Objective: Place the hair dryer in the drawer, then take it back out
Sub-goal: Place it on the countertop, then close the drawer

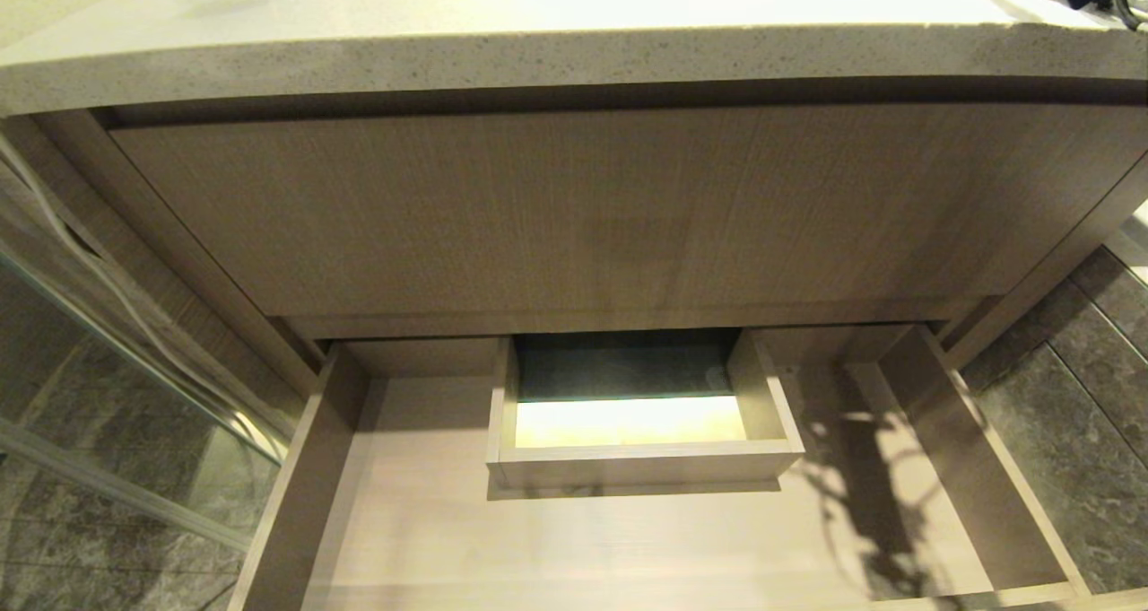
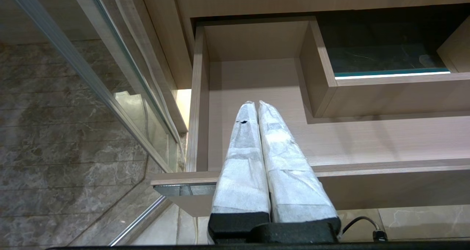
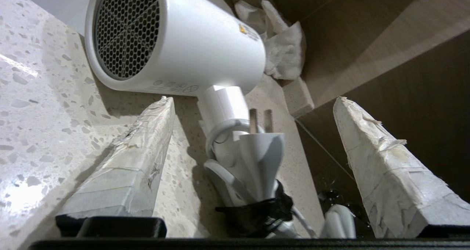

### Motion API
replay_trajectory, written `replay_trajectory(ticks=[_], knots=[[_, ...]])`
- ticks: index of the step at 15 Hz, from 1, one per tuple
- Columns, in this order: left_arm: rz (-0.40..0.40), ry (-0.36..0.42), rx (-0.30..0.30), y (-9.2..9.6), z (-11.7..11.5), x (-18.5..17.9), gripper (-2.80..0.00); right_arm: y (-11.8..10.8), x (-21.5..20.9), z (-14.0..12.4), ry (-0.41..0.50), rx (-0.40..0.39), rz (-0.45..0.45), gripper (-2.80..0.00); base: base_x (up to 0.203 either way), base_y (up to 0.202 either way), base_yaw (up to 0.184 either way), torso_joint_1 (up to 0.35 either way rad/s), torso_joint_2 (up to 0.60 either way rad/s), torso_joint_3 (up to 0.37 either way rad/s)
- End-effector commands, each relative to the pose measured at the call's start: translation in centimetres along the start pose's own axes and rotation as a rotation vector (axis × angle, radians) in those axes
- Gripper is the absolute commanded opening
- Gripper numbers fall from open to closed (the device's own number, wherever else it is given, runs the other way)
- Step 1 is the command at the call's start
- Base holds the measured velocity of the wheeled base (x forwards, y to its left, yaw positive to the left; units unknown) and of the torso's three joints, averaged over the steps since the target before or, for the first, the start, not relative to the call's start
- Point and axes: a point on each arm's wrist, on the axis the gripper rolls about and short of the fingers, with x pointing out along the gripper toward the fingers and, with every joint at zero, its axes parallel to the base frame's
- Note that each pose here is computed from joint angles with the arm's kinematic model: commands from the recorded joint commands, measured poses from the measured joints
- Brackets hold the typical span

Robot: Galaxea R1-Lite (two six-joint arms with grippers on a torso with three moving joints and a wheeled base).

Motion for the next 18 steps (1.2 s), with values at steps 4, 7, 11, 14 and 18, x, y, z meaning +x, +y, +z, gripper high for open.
replay_trajectory(ticks=[4, 7, 11, 14, 18], knots=[[0.0, 0.0, 0.0, 0.0, 0.0, 0.0, -2.8, -4.2, -6.0, 2.2, -0.047, -0.015, 0.012, -2.8, 0.0, 0.0, 0.0, 0.0, 0.0, 0.0], [0.0, 0.0, 0.0, 0.0, 0.0, 0.0, -2.8, -5.2, -9.5, 2.3, -0.038, -0.017, 0.026, -2.8, 0.0, 0.0, 0.0, 0.0, 0.0, 0.0], [0.0, 0.0, 0.0, 0.0, 0.0, 0.0, -2.8, -5.6, -16.1, 0.8, 0.045, -0.037, 0.045, -2.8, 0.0, 0.0, 0.0, 0.0, 0.0, 0.0], [0.0, 0.0, 0.0, 0.0, 0.0, 0.0, -2.8, -3.4, -19.2, -2.2, 0.239, -0.077, 0.124, -2.8, 0.0, 0.0, 0.0, 0.0, 0.0, 0.0], [0.0, 0.0, 0.0, 0.0, 0.0, 0.0, -2.8, 1.5, -24.0, -7.7, 0.783, -0.158, 0.394, -2.8, 0.0, 0.0, 0.0, 0.0, 0.0, 0.0]])
